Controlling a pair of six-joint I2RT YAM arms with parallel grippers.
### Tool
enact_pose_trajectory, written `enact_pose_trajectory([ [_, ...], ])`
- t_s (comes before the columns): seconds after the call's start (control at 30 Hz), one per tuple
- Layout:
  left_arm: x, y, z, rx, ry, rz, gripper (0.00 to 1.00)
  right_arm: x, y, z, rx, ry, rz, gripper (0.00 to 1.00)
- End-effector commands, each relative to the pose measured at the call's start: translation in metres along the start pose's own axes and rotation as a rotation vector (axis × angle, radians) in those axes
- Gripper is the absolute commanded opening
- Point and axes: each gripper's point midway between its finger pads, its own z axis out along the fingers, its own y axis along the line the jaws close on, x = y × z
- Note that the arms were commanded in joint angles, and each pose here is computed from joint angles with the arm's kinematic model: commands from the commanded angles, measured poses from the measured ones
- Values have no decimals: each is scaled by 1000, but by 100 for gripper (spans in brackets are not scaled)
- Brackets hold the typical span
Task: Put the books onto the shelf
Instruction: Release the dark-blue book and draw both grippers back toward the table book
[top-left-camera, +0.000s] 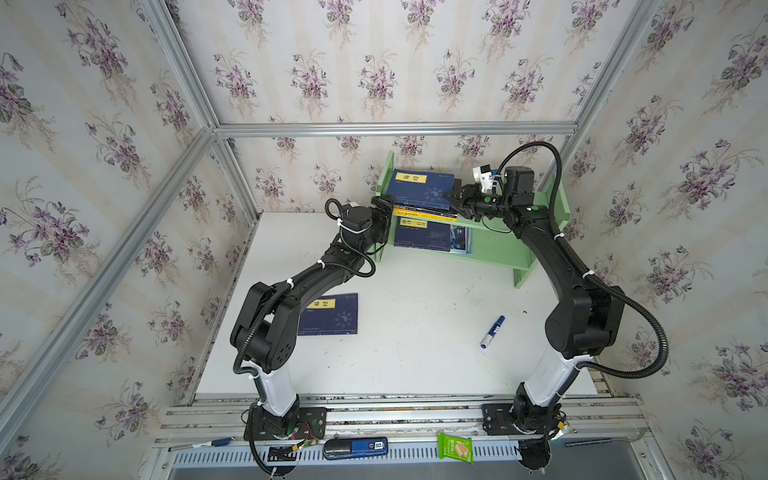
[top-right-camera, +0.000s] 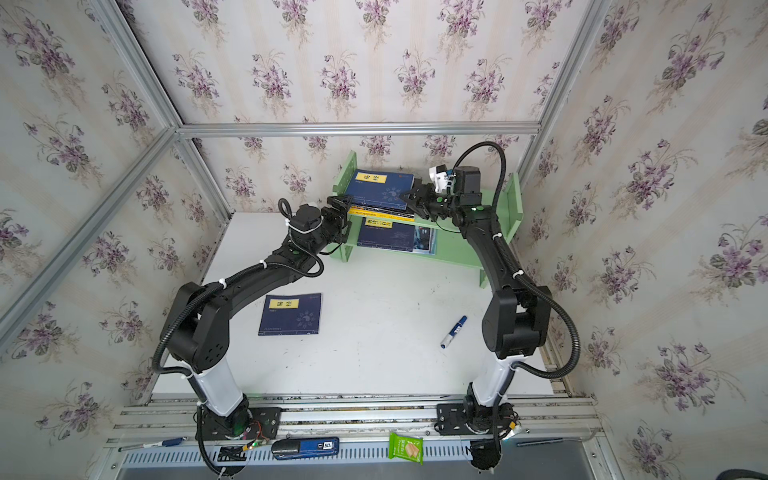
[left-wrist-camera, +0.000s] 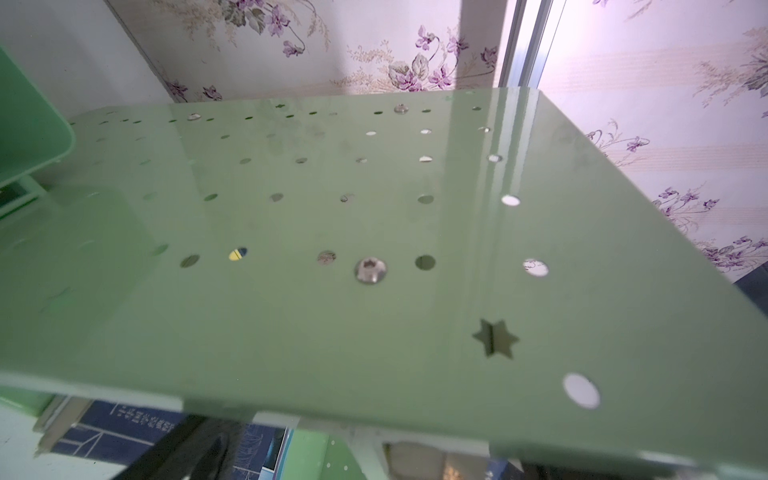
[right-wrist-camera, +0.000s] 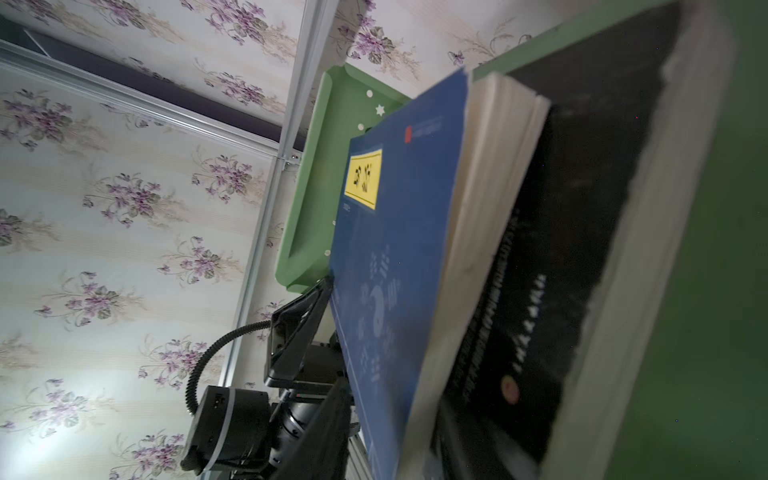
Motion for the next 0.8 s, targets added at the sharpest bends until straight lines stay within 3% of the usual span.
enact_pose_trajectory([
  [0.0,-1,9,-2,-41,-5,-10,99,2,-12,-5,87,-14,-25,35],
  [0.27,3,2,-3,-27,6,-4,99,0,-14,-6,98,-18,-26,26],
  [0.47,4,-10,-7,-4,8,23,99,-3,-15,-13,157,-44,-59,33],
  [0.77,12,-44,-15,60,27,110,99,-11,2,-29,187,-84,-147,37],
])
